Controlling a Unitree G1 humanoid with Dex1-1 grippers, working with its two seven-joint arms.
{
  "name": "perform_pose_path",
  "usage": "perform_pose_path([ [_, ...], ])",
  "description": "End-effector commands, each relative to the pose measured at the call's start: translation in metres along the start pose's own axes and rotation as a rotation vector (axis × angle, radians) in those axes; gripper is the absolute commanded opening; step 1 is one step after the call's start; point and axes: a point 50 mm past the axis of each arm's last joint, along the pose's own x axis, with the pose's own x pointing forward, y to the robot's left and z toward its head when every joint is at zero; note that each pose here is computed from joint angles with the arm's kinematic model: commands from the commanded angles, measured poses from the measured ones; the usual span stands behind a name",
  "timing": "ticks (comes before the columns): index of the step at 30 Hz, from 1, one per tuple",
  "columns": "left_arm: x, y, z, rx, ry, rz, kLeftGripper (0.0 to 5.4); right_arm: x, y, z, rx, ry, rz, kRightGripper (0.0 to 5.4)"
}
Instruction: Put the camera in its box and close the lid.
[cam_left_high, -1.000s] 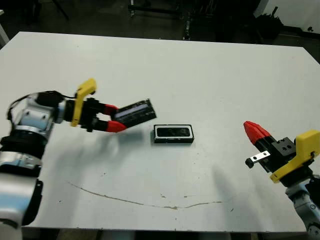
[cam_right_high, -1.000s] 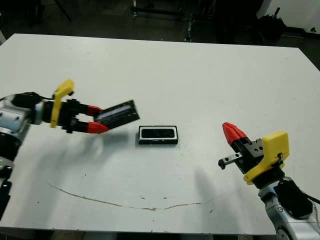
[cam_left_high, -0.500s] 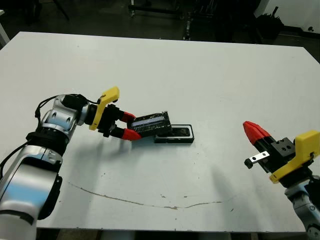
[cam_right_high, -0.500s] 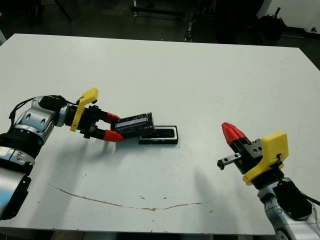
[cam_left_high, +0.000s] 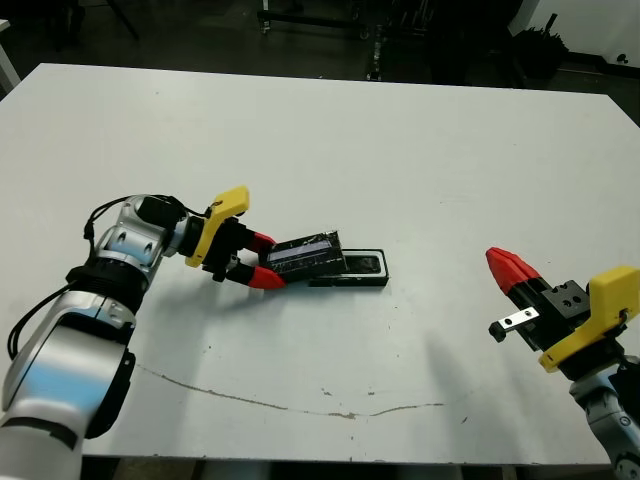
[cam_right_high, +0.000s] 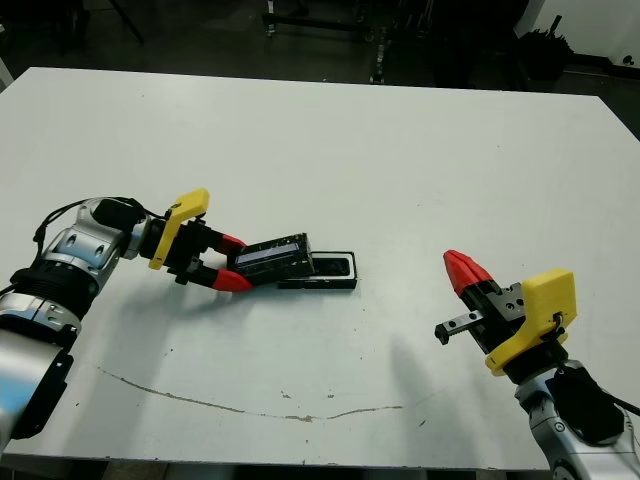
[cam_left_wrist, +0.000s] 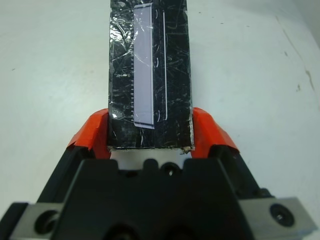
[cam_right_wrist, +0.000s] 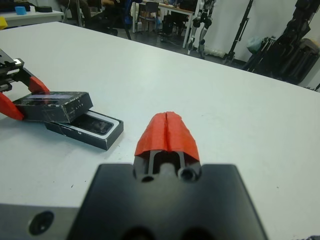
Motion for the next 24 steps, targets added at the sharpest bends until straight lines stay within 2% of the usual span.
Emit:
perform_pose_path([
  [1,0.01,-0.002,0.0,0.01,0.021,-0.032,3.17,-0.001,-0.001,-0.002,0.007,0.004,0.0,0.0],
  [12,0.031,-0.007,0.0,0.052,0.034,-0.077,3.17,-0.002,0.0,-0.003,0.015,0.011,-0.003,0.0],
  [18,0.037,-0.006,0.0,0.025,0.029,-0.028,3.17,-0.002,0.001,-0.004,0.022,0.013,-0.003,0.0],
  [24,0.044,-0.006,0.005,0.063,0.05,-0.008,3.17,-0.003,0.001,-0.004,0.016,0.014,-0.003,0.0],
])
